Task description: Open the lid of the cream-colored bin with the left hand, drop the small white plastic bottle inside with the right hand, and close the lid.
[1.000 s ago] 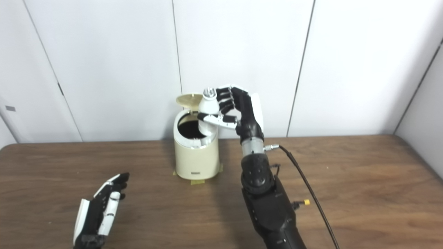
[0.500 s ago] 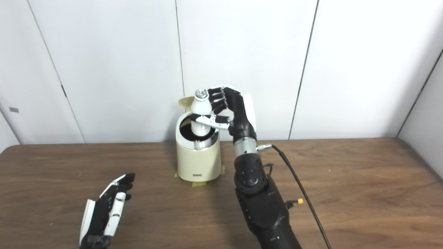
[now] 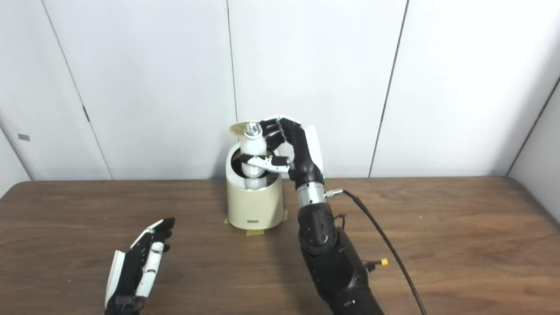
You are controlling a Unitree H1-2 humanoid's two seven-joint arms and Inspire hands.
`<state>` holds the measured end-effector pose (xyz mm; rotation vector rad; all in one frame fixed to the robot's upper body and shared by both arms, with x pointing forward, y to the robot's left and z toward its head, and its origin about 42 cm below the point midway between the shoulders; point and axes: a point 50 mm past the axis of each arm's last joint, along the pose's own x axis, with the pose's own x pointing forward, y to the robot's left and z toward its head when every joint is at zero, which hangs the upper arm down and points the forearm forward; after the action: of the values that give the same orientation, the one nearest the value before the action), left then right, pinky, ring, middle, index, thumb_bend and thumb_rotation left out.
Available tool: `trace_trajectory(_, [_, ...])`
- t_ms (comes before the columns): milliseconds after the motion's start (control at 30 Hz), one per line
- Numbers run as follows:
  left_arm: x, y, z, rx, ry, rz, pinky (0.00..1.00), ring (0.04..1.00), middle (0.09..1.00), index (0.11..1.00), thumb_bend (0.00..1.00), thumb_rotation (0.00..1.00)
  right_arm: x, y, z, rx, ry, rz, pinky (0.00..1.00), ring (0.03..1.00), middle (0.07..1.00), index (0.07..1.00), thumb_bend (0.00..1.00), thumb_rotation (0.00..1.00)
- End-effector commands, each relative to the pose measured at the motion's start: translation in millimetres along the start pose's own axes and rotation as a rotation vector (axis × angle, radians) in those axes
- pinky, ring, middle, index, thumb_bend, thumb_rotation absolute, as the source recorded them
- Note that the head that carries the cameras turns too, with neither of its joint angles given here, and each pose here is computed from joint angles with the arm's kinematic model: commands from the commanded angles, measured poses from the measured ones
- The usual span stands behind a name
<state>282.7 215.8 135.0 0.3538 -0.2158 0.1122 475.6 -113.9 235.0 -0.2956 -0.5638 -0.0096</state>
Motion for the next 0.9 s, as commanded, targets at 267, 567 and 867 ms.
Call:
trace_trajectory(267, [-4, -12, 3, -0.012, -0.063, 0.014, 0.72, 0.804, 0.82, 0.81, 0.34, 1.0, 11, -8, 4, -0.02, -0.133, 0.019, 0.4, 0.438, 0.483, 0.505, 0.52, 0.0])
trace_trajectory(567, [-5, -11, 3, -0.009, -0.062, 0.018, 0.71, 0.793, 0.809, 0.8, 0.33, 0.99, 8, -9, -3, -0.059, -0.142, 0.043, 0.43, 0.453, 0.488, 0.479, 0.52, 0.0])
trace_trajectory(867, [-5, -11, 1, -0.011, -0.064, 0.014, 0.71, 0.791, 0.808, 0.801, 0.31, 0.95, 8, -10, -2, -0.107, -0.167, 0.005, 0.41, 0.453, 0.486, 0.481, 0.52, 0.0])
